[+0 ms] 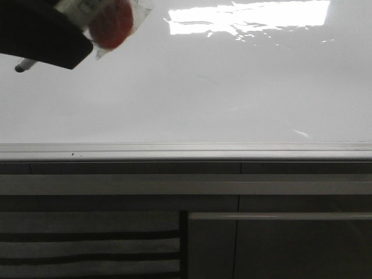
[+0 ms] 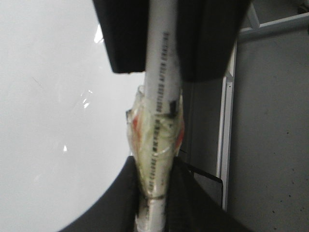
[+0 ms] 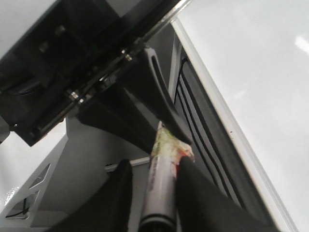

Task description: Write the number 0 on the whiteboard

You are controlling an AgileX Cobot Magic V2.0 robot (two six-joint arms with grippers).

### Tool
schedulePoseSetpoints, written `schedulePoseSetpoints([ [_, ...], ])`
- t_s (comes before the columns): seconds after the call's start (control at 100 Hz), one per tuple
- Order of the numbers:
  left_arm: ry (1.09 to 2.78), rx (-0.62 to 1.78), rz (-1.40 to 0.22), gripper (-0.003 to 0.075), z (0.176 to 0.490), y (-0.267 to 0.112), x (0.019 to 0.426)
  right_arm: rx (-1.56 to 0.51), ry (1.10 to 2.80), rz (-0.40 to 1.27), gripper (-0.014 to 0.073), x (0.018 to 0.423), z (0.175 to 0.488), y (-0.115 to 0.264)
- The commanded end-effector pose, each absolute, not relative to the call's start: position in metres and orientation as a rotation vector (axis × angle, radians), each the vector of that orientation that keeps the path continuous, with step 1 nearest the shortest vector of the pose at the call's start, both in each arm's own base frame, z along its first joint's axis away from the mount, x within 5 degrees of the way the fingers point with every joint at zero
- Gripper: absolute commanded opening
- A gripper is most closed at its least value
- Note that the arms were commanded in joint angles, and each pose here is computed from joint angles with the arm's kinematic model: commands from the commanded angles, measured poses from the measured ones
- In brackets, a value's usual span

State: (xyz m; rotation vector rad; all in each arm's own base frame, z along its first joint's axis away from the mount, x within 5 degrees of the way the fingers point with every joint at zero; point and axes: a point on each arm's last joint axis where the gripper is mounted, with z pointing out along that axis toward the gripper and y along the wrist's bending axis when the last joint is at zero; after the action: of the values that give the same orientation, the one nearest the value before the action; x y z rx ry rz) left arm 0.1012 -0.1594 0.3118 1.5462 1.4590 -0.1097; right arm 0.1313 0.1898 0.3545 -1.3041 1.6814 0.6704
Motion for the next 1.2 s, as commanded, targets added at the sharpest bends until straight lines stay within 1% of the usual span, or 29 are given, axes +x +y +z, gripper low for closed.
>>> schedulePoseSetpoints([
  [0.0,1.390,1.483,-0.154,-0.0019,0.3279,-0.1615,0.0996,-1.252,1.641,0.698,0.0077,0.1305,0.3690,0.1897],
  [0.11,1.390,1.483,-0.154,-0.0019,0.3279,-0.1615,0.0996,-1.270,1.649,0.705,0.0031,0.1291,0.3678,0.1897],
  [0.44,1.391,1.482,-0.156,-0.0019,0.3279,-0.1616,0.0995,-1.277,1.651,0.706,0.0031,0.1287,0.3674,0.1896],
  [0.52,1.395,1.480,-0.161,-0.0020,0.3278,-0.1616,0.0994,-1.279,1.651,0.704,0.0058,0.1287,0.3673,0.1896],
  [0.67,1.395,1.480,-0.161,-0.0020,0.3278,-0.1616,0.0994,-1.279,1.651,0.704,0.0164,0.1287,0.3673,0.1896],
  [0.74,1.395,1.480,-0.161,-0.0020,0.3278,-0.1616,0.0994,-1.279,1.651,0.704,0.0192,0.1287,0.3673,0.1896],
  [1.19,1.399,1.478,-0.166,-0.0020,0.3278,-0.1617,0.0992,-1.285,1.656,0.704,0.0192,0.1288,0.3659,0.1899],
])
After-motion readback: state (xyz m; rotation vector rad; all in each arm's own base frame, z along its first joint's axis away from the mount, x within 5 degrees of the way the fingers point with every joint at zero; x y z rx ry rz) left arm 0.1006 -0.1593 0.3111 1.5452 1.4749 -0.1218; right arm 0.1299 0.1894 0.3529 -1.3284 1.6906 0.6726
